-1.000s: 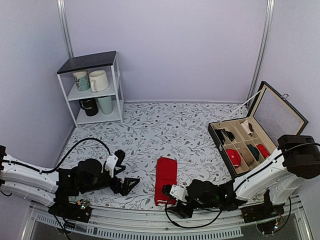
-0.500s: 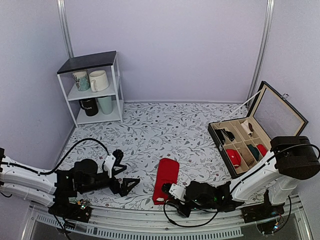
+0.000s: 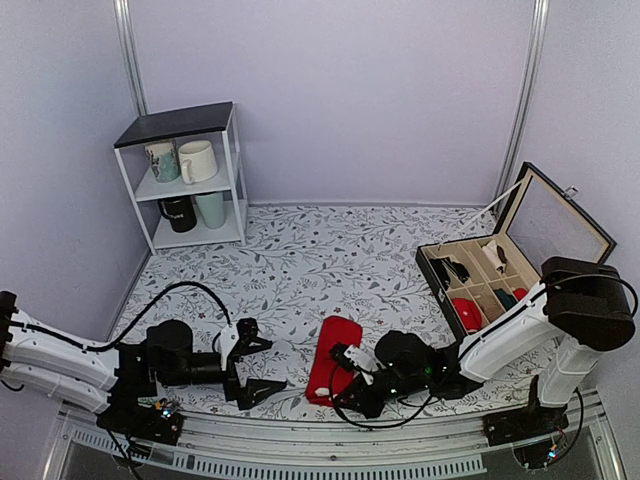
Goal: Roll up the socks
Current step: Roll a pair of socks at the center of the board.
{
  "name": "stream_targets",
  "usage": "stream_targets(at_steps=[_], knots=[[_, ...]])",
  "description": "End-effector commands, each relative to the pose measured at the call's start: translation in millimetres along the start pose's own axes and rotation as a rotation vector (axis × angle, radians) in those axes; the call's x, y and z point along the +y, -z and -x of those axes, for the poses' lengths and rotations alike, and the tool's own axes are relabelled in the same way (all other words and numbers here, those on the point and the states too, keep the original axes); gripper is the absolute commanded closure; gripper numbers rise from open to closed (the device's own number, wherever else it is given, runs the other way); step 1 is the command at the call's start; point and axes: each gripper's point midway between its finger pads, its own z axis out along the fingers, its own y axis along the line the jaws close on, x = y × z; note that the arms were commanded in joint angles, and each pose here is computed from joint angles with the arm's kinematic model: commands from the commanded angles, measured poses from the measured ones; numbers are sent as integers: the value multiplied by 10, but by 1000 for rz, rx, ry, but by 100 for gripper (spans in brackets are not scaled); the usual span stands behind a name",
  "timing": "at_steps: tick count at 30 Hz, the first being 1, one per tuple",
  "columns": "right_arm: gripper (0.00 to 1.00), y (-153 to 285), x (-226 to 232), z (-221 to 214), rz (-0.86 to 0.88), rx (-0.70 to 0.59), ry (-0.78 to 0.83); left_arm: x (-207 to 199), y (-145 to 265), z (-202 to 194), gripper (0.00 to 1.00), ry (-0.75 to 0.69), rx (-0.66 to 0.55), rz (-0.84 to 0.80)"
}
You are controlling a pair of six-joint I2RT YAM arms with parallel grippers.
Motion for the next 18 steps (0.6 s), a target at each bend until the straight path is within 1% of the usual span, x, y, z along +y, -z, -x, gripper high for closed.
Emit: stream_targets(at_steps=[1,3,5,8,11,13,16,18], knots=[[98,33,-323,-623,-106,257,-173,-211,-19,55,0,-55,-56,-108],[99,33,-336,-639,-108,273,-188,-236,-13,78,0,-56,-75,-123],[99,40,-329,-648,-96,280,-204,-322,-35,79,0,-84,-70,-172],[99,44,-313,-646,-81,290,-213,-454,-157,18,1,-133,-13,-241],[100,36,-311,-644,-69,304,-217,-579,-294,-87,9,-175,44,-297],[100,27,-314,-652,-63,313,-217,-652,-360,-158,10,-185,69,-331],[100,21,-298,-664,-51,326,-210,-688,-503,-330,11,-195,128,-340],[100,26,-297,-688,-49,334,-209,-687,-605,-422,13,-204,168,-334]])
